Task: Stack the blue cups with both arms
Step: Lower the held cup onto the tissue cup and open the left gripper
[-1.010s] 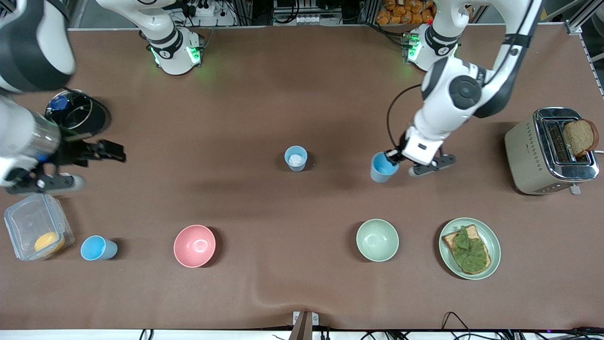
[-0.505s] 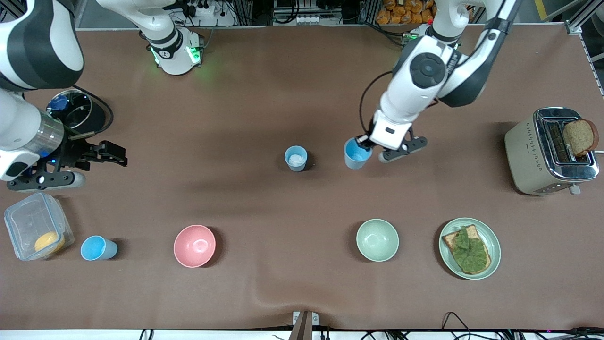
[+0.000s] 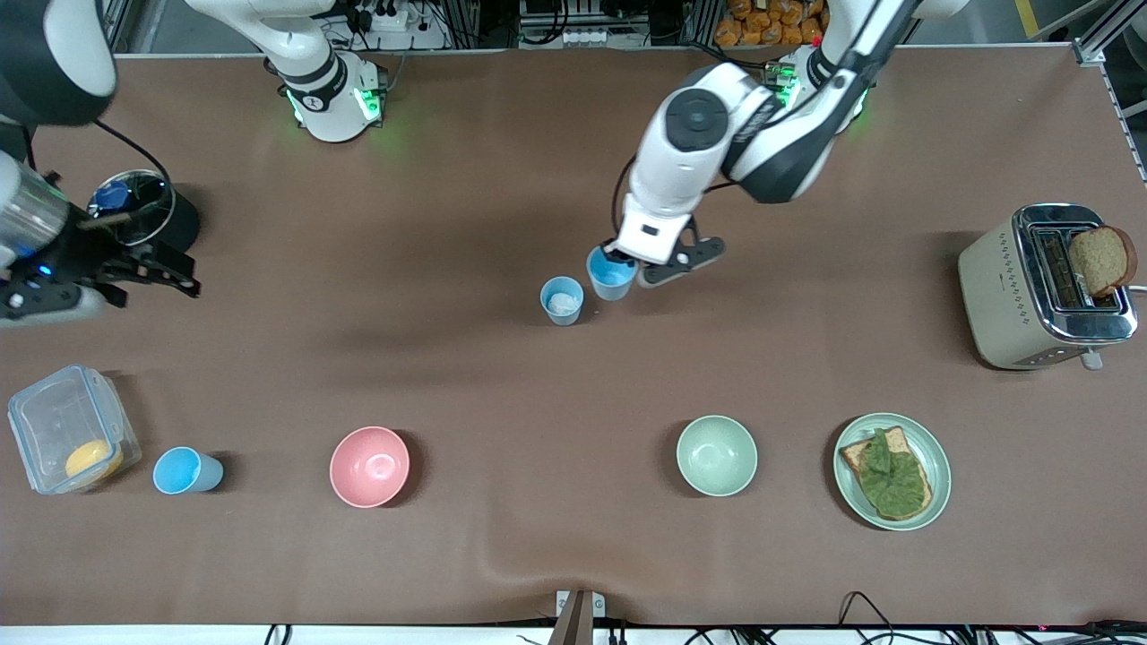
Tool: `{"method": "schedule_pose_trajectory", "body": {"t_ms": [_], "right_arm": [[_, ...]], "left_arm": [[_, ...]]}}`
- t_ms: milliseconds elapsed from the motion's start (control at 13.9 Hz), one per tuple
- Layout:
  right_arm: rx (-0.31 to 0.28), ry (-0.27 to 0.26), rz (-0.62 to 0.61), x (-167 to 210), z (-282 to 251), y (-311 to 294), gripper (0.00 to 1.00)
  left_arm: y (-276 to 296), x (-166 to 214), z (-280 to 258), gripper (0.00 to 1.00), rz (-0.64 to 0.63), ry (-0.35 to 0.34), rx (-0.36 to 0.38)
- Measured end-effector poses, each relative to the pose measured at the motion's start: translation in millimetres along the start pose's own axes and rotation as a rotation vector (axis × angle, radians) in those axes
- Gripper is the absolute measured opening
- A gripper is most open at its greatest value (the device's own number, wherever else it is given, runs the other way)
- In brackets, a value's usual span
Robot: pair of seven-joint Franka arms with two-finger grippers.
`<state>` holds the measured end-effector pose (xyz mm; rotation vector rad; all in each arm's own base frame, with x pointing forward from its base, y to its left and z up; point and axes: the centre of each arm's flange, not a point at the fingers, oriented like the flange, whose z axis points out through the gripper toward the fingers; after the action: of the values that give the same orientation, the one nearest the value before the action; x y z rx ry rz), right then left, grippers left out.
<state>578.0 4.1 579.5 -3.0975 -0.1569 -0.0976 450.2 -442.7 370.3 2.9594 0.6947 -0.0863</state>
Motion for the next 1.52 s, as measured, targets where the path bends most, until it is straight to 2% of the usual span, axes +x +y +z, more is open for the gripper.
{"method": "schedule_pose_trajectory", "body": {"t_ms": [72, 216, 433, 722, 1010, 1299, 1371, 1515], "right_arm": [[0.000, -0.004, 0.003, -6.9, -9.1, 1.7, 1.00], [0.004, -0.052, 0.003, -19.6, -14.0, 1.0, 1.00], [0.003, -0.063, 0.011, -21.3, -13.4, 5.3, 1.00], [0.005, -0.096, 0.043, -27.4, -12.3, 23.2, 1.00], [0.005, -0.100, 0.053, -29.1, -12.7, 30.1, 1.00], [-0.012, -0.082, 0.041, -26.2, -16.3, 25.9, 1.00], [-0.013, -0.078, 0.040, -25.7, -16.6, 25.5, 1.00], [-0.014, -0.076, 0.039, -25.4, -16.7, 25.3, 1.00]], "left_arm": [[8.4, -8.1, 7.2, 0.05, -0.005, 0.001, 0.006], [21.1, -19.5, 18.0, 0.05, -0.021, -0.006, 0.010], [39.4, -26.7, 22.3, 0.05, -0.058, 0.020, 0.001], [51.5, -33.4, 38.7, 0.05, -0.058, 0.009, 0.009], [55.9, -37.8, 47.8, 0.05, -0.061, 0.012, 0.017], [60.7, -40.0, 53.9, 0.05, -0.074, 0.027, 0.021], [61.3, -39.6, 55.2, 0.10, -0.072, 0.031, 0.023], [62.4, -42.0, 57.6, 0.30, -0.042, 0.065, 0.029]]}}
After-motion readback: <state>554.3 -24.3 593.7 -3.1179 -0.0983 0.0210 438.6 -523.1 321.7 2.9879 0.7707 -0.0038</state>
